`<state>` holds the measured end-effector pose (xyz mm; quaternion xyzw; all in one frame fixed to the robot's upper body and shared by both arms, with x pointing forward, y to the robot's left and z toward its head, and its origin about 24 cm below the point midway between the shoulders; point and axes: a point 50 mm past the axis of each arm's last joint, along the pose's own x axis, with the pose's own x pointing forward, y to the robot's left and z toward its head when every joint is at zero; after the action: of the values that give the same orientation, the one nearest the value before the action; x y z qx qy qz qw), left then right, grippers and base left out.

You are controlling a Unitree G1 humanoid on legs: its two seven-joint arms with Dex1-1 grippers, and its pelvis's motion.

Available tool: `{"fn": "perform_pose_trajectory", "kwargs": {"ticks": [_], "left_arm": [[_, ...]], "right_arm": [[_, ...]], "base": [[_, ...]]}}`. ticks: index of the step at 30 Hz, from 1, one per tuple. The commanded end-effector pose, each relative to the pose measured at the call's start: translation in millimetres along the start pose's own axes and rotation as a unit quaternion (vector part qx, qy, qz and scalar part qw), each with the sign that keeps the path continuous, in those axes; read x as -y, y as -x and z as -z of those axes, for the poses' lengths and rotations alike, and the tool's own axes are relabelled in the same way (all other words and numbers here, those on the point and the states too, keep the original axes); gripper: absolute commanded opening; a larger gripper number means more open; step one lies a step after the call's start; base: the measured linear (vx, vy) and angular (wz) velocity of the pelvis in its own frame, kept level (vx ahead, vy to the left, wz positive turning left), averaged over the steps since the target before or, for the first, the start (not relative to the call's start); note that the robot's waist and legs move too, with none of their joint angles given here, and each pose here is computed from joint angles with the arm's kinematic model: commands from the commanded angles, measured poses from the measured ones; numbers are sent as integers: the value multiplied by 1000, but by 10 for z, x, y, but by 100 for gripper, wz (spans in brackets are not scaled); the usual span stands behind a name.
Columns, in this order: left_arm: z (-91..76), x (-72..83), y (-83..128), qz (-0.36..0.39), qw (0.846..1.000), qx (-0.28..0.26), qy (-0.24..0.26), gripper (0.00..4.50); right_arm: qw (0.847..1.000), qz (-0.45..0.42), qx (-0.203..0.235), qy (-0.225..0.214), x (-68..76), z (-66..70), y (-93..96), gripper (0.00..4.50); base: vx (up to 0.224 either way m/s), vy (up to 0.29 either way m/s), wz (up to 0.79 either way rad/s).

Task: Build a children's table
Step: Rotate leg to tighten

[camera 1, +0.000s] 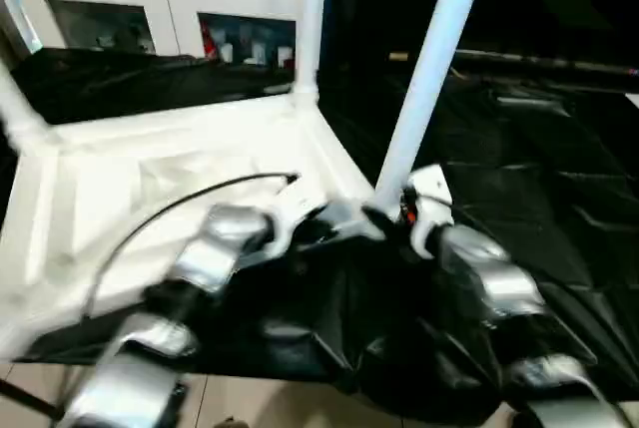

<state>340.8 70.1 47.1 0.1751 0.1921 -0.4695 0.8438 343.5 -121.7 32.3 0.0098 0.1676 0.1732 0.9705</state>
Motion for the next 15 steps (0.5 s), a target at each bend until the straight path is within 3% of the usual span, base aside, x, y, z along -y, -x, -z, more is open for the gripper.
{"fn": "perform_pose_trajectory", "kwargs": {"ticks": [1,4,6,8,15], "left_arm": [[-158,127,-176,-6,1000,18,-4,0],[-199,180,-232,0,1000,23,-10,0],[-197,176,-229,2,1000,24,-11,0],[-189,165,-220,3,1000,24,-12,0],[-96,81,-93,23,999,30,-13,0]], "right_arm": [[999,-17,-22,-18,-279,102,-85,270],[999,-39,-10,7,-431,57,-124,270],[999,-51,-2,-3,-445,50,-123,326],[998,-58,2,-16,-439,47,-119,340],[991,-129,5,37,-315,26,-26,390]], "base": [[0,0,0],[0,0,0],[0,0,0],[0,0,0],[0,0,0]]}}
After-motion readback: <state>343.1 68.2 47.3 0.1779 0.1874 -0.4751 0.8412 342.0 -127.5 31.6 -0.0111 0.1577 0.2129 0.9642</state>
